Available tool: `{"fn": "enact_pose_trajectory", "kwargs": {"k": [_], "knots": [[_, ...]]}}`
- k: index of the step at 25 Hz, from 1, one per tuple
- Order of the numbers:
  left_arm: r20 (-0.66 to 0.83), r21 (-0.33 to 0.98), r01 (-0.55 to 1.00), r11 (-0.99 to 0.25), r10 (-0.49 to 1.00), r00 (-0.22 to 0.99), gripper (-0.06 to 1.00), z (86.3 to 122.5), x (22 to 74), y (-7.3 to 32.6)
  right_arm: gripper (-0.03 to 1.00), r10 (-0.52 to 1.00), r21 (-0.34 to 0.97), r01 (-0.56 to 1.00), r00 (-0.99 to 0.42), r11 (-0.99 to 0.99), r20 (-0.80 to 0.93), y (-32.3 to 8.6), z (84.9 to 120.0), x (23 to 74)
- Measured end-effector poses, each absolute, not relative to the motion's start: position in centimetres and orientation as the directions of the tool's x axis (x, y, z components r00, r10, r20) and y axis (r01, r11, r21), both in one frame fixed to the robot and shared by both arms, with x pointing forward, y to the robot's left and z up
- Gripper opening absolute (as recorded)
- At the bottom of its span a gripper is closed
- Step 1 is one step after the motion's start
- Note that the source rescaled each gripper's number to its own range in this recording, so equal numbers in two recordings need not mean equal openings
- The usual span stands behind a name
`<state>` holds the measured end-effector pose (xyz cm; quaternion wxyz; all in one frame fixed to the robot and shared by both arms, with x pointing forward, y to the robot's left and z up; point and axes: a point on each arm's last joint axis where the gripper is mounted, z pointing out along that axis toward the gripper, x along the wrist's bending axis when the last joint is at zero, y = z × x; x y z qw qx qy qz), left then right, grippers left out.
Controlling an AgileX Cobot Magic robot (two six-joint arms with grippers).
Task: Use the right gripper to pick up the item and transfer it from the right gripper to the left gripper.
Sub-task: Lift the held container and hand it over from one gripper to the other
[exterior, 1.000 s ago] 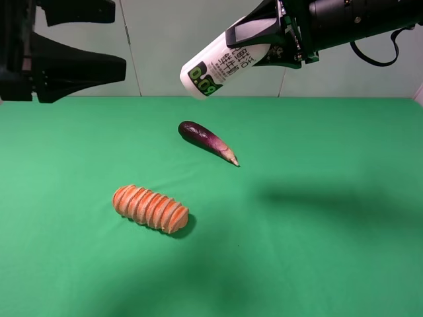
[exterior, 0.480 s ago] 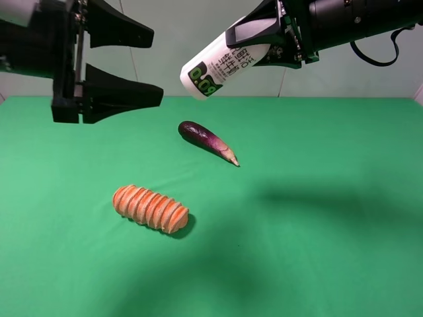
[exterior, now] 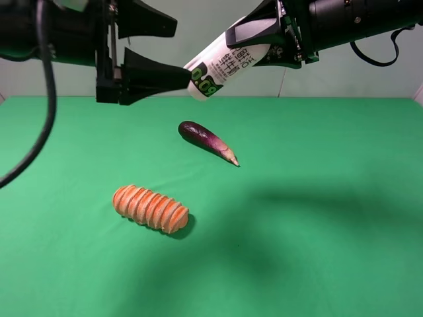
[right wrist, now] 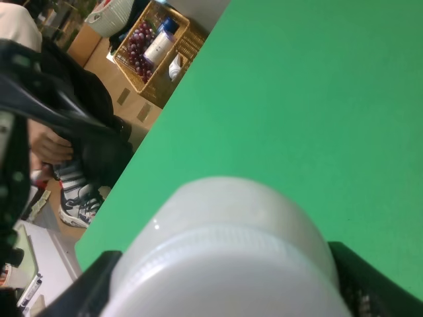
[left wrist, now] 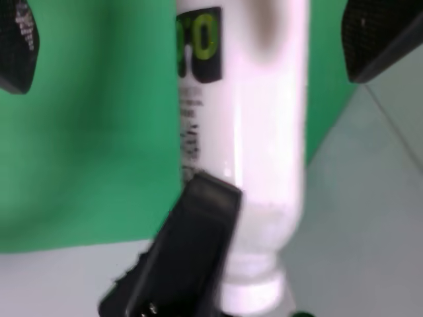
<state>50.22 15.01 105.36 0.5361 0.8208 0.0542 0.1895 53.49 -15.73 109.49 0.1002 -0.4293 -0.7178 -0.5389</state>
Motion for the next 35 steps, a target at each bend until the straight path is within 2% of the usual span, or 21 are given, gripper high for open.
{"fn": "enact_pose_trajectory", "kwargs": {"k": [8, 19, 25, 35], "knots": [[0.286, 0.886, -0.15, -0.439, 0.262, 0.922, 0.79, 105.4, 51.6, 12.1, 0.0, 0.511, 0.688, 0.723, -0.613, 0.057, 0.602, -15.7, 109.4, 53.5], [0.287, 0.878, -0.129, -0.46, 0.291, 0.913, 0.79, 104.8, 52.7, 11.9, 0.0, 0.512, 0.689, 0.723, -0.614, 0.058, 0.601, -15.7, 109.4, 53.5], [0.273, 0.864, -0.104, -0.492, 0.286, 0.919, 0.79, 103.3, 53.1, 10.7, 0.0, 0.512, 0.689, 0.723, -0.614, 0.058, 0.601, -15.7, 109.4, 53.5], [0.278, 0.868, -0.107, -0.484, 0.296, 0.914, 0.79, 103.1, 54.5, 9.5, 0.0, 0.517, 0.69, 0.72, -0.62, 0.075, 0.591, -15.8, 109.3, 53.4]]}}
